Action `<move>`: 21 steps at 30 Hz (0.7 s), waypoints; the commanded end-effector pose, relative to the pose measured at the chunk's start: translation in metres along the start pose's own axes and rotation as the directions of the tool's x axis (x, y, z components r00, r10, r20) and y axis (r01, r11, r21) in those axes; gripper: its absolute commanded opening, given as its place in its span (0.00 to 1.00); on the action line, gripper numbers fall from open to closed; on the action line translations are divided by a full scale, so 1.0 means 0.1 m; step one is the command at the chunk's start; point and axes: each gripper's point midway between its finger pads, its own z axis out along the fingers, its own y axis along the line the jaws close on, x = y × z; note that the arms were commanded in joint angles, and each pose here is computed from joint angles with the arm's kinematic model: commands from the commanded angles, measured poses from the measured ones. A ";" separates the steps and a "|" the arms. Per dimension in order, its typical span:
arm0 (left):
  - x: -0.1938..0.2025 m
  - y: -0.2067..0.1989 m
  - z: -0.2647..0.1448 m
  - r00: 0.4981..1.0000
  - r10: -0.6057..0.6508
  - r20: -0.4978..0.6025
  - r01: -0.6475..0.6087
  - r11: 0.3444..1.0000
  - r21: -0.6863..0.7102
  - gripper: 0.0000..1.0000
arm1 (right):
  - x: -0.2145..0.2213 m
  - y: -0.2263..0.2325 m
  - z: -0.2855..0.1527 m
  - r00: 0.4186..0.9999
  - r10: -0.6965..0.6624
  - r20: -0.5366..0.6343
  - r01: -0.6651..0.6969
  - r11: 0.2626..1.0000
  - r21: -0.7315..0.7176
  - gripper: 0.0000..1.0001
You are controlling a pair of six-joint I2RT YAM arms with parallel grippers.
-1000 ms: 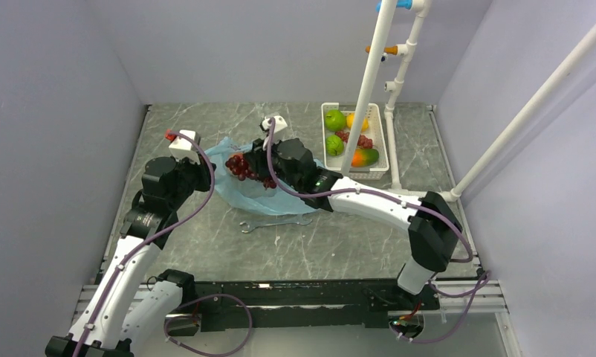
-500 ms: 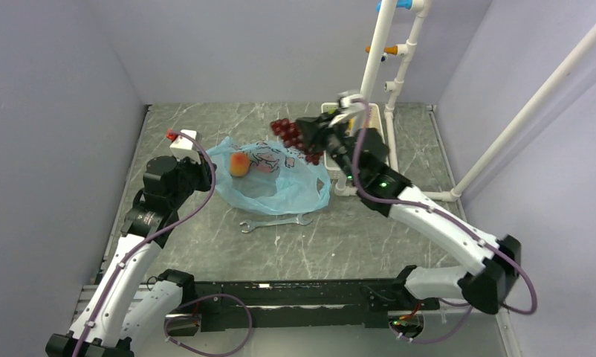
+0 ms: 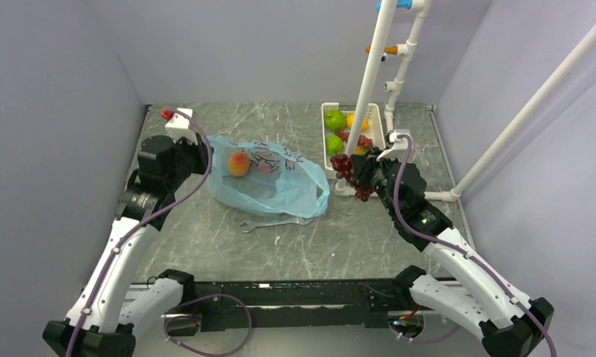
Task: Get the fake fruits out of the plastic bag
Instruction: Place the fake fruit in the bin.
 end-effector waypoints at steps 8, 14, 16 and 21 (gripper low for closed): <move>-0.26 0.12 0.07 0.995 0.061 0.080 -0.055 0.996 -0.074 0.00 | 0.25 -0.63 0.02 0.999 0.031 -0.044 -0.019 0.970 0.242 0.00; -0.08 0.14 0.04 0.995 0.077 0.069 -0.073 0.995 -0.064 0.00 | 0.21 -0.74 0.21 0.998 0.038 -0.047 -0.024 0.962 0.274 0.00; -0.06 0.13 0.02 0.996 0.078 0.053 -0.074 0.995 -0.064 0.00 | 0.20 -0.79 0.27 0.997 0.051 -0.053 -0.033 0.956 0.292 0.00; -0.07 0.03 0.04 0.996 0.071 0.056 -0.070 0.997 -0.015 0.00 | 0.21 -0.95 0.34 0.996 0.082 -0.038 -0.065 0.940 0.336 0.00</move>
